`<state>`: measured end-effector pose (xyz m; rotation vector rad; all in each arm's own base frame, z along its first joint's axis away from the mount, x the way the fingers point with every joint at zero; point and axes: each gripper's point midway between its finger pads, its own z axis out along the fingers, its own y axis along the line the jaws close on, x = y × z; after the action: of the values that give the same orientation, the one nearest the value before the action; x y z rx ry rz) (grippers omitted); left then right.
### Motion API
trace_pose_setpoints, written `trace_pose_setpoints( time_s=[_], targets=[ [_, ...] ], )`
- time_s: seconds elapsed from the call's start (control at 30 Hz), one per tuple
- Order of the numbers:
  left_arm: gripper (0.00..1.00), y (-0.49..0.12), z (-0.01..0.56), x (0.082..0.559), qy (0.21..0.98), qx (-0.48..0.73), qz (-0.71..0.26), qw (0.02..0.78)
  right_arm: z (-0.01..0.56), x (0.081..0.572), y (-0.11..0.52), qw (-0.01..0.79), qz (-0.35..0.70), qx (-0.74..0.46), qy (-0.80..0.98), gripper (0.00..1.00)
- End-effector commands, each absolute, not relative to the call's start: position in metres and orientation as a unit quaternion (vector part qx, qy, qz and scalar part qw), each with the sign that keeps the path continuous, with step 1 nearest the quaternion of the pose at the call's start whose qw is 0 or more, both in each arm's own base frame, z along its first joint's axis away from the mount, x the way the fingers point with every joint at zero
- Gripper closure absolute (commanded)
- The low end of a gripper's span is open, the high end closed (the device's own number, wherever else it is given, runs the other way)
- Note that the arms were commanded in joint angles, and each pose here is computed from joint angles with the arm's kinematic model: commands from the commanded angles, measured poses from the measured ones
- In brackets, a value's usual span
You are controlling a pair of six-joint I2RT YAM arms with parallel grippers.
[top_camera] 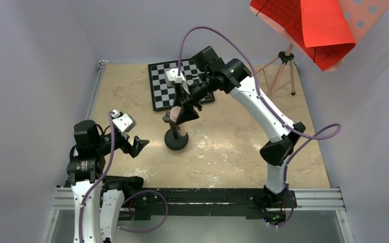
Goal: Pack up the instrument practice props
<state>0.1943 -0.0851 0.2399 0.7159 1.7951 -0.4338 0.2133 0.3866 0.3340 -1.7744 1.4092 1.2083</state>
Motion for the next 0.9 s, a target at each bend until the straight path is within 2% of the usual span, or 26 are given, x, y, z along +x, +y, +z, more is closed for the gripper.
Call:
trace_pose_setpoints(
  time_s=[0.0,0.13,0.3,0.63,0.87],
  targets=[
    [0.1,-0.118,0.253,0.172,0.669,0.429,-0.255,0.551,0.387,0.181,0.35,0.341,0.469,-0.703,0.412,1.0],
    [0.11,-0.128,0.249,0.172,0.638,0.462,-0.287,0.545,0.387,0.183,0.333,0.352,0.456,-0.719,0.388,1.0],
    [0.13,-0.136,0.253,0.184,0.597,0.524,-0.277,0.54,0.362,0.18,0.317,0.311,0.423,-0.766,0.37,1.0],
    [0.13,-0.144,0.271,0.241,0.58,0.572,-0.252,0.523,0.354,0.17,0.309,0.281,0.446,-0.754,0.393,1.0],
    [0.12,-0.163,0.261,0.217,0.539,0.616,-0.25,0.517,0.353,0.157,0.299,0.26,0.459,-0.749,0.401,1.0]
  ],
)
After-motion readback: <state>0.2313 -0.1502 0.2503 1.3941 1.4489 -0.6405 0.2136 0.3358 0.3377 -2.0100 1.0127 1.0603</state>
